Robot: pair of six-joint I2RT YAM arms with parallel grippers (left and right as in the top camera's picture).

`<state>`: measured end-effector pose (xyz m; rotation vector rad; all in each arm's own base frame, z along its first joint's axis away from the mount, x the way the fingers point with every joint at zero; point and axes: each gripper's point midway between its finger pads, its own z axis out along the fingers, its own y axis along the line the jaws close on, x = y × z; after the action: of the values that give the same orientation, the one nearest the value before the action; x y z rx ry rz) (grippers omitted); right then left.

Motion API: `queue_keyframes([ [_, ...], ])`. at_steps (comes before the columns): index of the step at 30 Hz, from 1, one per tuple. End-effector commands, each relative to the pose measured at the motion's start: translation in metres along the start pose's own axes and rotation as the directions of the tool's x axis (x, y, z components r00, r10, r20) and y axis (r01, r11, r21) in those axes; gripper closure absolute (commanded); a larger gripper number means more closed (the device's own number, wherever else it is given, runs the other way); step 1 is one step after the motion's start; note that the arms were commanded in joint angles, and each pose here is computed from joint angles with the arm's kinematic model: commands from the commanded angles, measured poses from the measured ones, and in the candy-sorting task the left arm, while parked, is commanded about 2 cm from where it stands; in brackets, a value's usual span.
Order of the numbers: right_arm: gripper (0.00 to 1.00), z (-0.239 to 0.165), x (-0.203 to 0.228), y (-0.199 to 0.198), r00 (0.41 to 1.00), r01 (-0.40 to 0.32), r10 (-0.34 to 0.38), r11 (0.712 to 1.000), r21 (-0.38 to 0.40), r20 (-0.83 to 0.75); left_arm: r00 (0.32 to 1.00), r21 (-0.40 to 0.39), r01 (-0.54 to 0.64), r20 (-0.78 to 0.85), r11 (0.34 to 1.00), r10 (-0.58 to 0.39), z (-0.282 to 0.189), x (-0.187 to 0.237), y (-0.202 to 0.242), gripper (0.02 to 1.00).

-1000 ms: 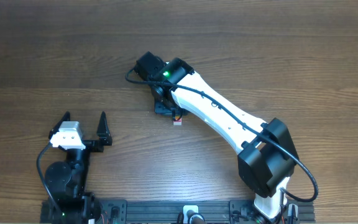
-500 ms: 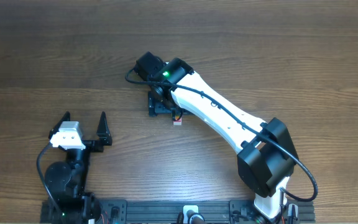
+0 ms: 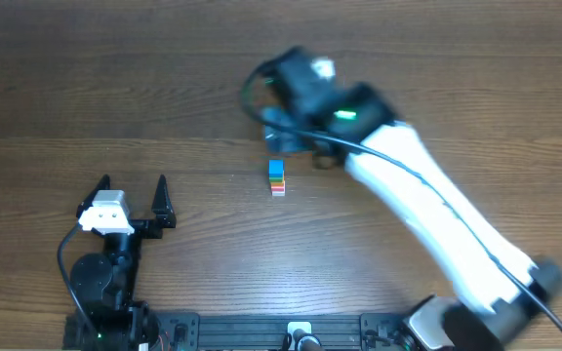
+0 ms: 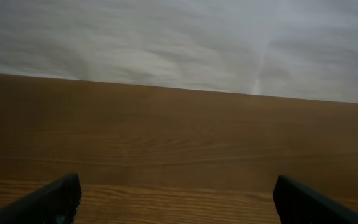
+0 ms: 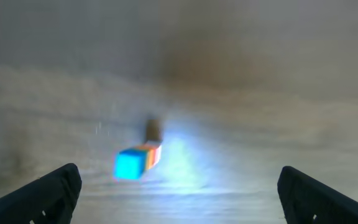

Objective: Stack Cubes

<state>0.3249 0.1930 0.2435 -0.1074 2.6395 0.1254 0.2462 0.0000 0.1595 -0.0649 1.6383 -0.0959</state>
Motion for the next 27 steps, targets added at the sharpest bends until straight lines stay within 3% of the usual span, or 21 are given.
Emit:
queue_keyframes([
  [1, 0.007, -0.065, -0.024, -0.074, 0.979, 0.023, -0.042, 0.995, 0.099, 0.202, 1.000, 0.005, -0.011, 0.000, 1.000, 0.011, 0.000, 0.001, 0.000, 0.020],
  [3, 0.007, -0.077, -0.018, -0.095, 0.969, 0.009, -0.040, 0.992, 0.130, 0.244, 1.000, 0.005, -0.011, 0.000, 1.000, 0.011, 0.000, 0.001, 0.000, 0.018],
  [6, 0.009, -0.092, 0.024, -0.143, 0.945, -0.098, 0.047, 0.985, 0.143, 0.324, 1.000, 0.005, -0.011, 0.000, 1.000, 0.011, 0.000, 0.001, 0.000, 0.018],
  [10, 0.007, -0.097, 0.062, -0.173, 0.911, -0.119, 0.038, 0.978, 0.173, 0.411, 1.000, 0.005, -0.011, 0.000, 1.000, 0.011, 0.000, 0.001, 0.000, 0.018],
  [13, 0.009, -0.105, 0.082, -0.184, 0.848, -0.153, 0.051, 0.977, 0.152, 0.527, 1.000, 0.005, -0.011, 0.000, 1.000, 0.011, 0.000, 0.001, 0.000, 0.018],
  [20, 0.007, -0.115, 0.106, -0.168, 0.630, -0.071, 0.029, 0.997, 0.020, 0.776, 1.000, 0.005, -0.011, 0.000, 1.000, 0.011, 0.000, 0.001, 0.000, 0.018],
  [23, 0.009, -0.101, 0.117, -0.167, 0.594, -0.054, 0.022, 0.998, 0.013, 0.804, 1.000, 0.005, -0.011, 0.000, 1.000, 0.011, 0.000, 0.001, 0.000, 0.018],
  [27, 0.009, -0.078, 0.129, -0.167, 0.612, -0.018, -0.028, 0.999, 0.049, 0.791, 1.000, 0.005, -0.011, 0.000, 1.000, 0.011, 0.000, 0.001, 0.000, 0.018],
])
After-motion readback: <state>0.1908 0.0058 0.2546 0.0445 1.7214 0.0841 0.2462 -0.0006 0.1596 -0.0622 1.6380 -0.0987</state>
